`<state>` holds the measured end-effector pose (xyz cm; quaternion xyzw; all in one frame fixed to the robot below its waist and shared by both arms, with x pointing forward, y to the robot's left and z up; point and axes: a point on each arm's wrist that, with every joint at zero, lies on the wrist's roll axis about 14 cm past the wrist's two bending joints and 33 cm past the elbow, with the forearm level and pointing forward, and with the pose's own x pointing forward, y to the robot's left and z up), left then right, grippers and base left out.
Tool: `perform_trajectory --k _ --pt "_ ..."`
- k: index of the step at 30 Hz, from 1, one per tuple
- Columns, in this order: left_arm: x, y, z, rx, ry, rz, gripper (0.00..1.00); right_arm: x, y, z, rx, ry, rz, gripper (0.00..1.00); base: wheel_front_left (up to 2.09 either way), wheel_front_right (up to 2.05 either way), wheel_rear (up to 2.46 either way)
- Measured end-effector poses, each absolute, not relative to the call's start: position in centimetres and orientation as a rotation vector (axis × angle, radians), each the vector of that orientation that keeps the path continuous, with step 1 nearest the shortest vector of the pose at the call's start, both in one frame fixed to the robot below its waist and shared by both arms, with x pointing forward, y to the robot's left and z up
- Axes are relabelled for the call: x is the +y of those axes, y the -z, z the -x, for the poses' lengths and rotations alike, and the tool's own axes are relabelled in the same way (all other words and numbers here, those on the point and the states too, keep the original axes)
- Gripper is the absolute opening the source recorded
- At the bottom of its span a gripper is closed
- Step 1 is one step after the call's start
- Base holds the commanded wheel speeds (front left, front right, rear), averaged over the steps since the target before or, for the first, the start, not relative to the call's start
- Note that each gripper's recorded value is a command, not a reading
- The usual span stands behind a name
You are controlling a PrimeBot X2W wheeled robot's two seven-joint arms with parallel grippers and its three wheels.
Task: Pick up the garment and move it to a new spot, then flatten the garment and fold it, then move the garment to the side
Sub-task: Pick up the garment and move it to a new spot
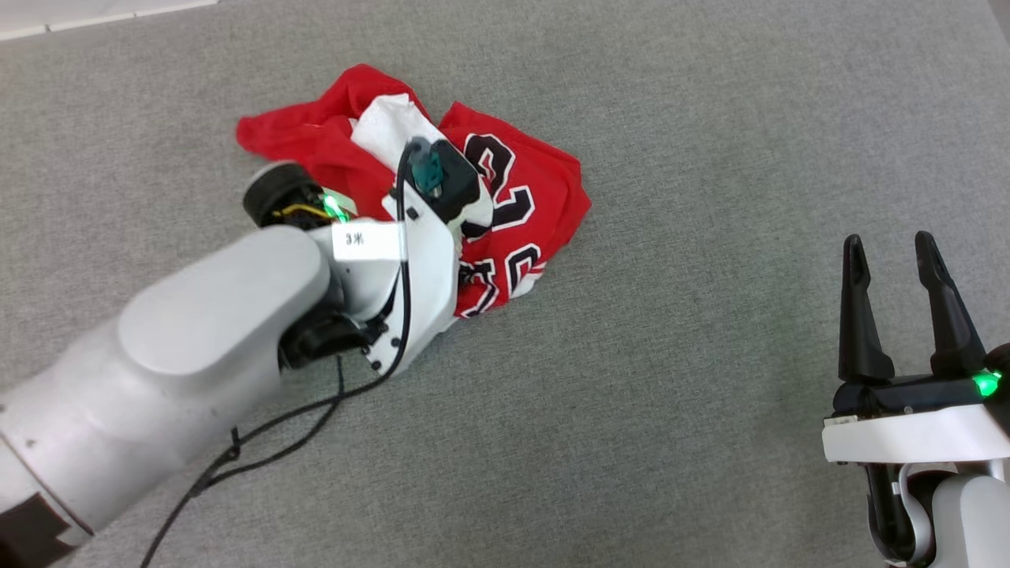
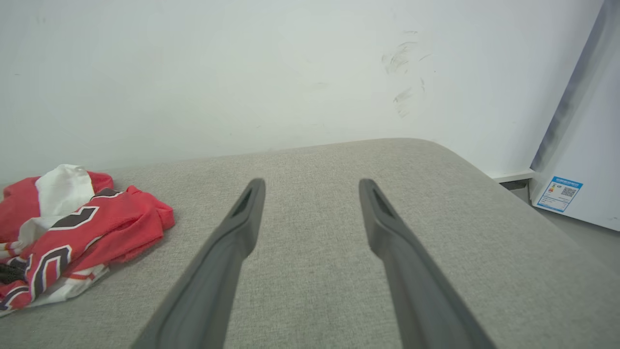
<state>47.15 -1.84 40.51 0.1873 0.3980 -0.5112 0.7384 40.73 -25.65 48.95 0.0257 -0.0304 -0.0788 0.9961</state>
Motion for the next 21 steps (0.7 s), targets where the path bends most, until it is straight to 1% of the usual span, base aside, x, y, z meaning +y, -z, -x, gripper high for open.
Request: perform_trajectory --k 3,4,5,8,14,18,21 --pt "-2.1 -39.8 -46.7 0.870 1.124 -0.387 0.00 -25.8 -48.9 -40.7 -0.059 0.161 -0.049 1.00 0.00 0.00 0.00" --pt "-2.3 -40.0 -46.8 0.848 1.124 -0.377 0.64 -25.8 -48.9 -40.8 -0.060 0.161 -0.047 1.00 0.00 0.00 0.00" --pt "-2.5 -40.3 -46.9 0.825 1.123 -0.370 1.00 -25.7 -48.9 -40.8 -0.061 0.158 -0.044 1.00 0.00 0.00 0.00" --pt "-3.2 -41.9 -47.1 0.726 1.127 -0.346 1.00 -25.2 -49.2 -40.8 -0.068 0.144 -0.040 1.00 0.00 0.00 0.00" --pt "-3.1 -48.9 -49.4 0.390 1.066 -0.267 1.00 -24.2 -49.9 -39.9 -0.082 0.117 -0.044 1.00 0.00 0.00 0.00" --pt "-1.3 -54.1 -50.9 0.154 0.934 -0.228 1.00 -23.3 -50.5 -39.5 -0.096 0.091 -0.051 1.00 0.00 0.00 0.00" --pt "1.0 -55.6 -50.8 0.055 0.830 -0.215 1.00 -22.5 -51.0 -39.4 -0.111 0.068 -0.055 1.00 0.00 0.00 0.00"
